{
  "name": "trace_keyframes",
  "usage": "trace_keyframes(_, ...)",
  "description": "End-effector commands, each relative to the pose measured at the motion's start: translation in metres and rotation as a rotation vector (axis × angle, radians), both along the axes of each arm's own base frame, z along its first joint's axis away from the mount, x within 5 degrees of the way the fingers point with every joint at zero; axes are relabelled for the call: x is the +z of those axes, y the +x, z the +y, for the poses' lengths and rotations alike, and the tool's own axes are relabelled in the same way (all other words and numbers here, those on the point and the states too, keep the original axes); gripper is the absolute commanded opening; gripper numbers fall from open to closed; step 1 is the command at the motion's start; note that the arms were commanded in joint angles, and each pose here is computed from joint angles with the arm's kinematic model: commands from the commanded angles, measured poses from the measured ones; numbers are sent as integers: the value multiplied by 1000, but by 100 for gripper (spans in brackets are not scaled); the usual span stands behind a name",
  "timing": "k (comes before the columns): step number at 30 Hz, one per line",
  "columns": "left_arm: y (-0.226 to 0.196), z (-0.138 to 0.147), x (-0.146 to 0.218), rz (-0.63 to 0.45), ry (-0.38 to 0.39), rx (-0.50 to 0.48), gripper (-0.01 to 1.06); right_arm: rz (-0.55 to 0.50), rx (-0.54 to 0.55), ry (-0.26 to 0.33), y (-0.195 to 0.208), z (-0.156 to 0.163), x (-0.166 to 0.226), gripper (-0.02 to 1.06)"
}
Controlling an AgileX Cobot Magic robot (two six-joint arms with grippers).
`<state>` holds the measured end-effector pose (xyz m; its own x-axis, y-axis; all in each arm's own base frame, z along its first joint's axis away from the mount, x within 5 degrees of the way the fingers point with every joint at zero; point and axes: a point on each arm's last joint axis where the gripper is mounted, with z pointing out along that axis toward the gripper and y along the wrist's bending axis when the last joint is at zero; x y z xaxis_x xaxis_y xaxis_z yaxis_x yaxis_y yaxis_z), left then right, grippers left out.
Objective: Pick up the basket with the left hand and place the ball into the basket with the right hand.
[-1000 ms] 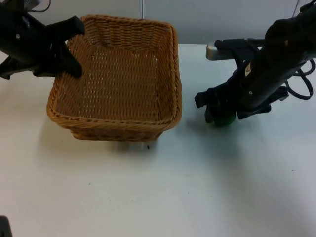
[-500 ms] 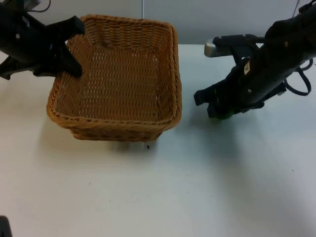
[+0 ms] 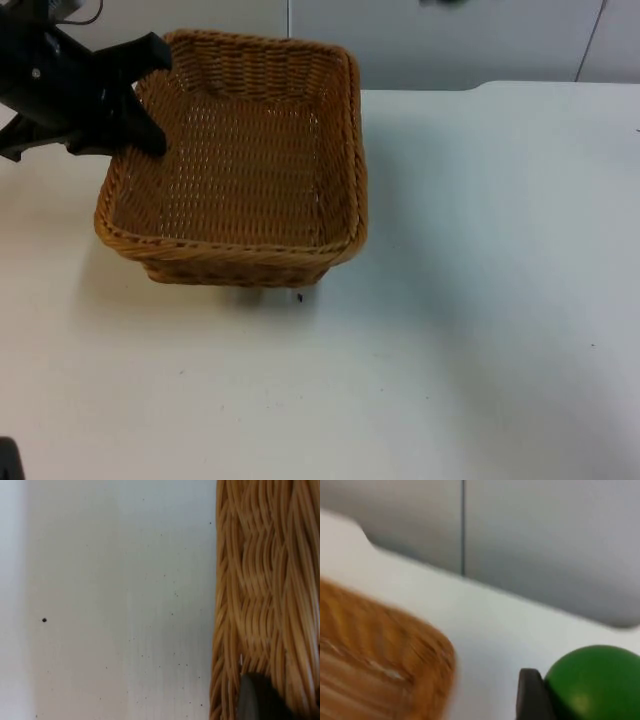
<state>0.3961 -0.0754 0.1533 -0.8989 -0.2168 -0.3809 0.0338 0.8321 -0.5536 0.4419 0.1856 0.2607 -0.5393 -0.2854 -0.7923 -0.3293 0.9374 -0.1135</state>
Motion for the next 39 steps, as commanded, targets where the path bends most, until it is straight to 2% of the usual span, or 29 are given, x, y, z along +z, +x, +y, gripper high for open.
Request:
trace_keyframes(1, 0, -1, 9, -13, -23, 16, 0, -4, 8, 37, -6, 12, 14, 0)
trace_keyframes(3, 0, -1, 9, -13, -23, 16, 0, 16, 37, 80, -13, 28, 17, 0)
trace_keyframes(5, 0, -1, 9, -13, -23, 16, 0, 37, 84, 96, -20, 43, 15, 0)
trace_keyframes(10, 0, -1, 9, -13, -23, 16, 0, 62, 139, 111, -30, 64, 9, 0)
trace_keyframes(13, 0, -1, 9, -13, -23, 16, 0, 103, 204, 95, -39, 86, -8, 0)
trace_keyframes(20, 0, -1, 9, -13, -23, 16, 0, 194, 241, 108, -51, 112, -36, 0)
trace_keyframes(26, 0, -1, 9, -13, -23, 16, 0, 265, 285, 52, -59, 129, -71, 0)
trace_keyframes(39, 3, 2, 9, -41, 5, 53, 0, 324, 287, 3, -59, 133, -102, 0)
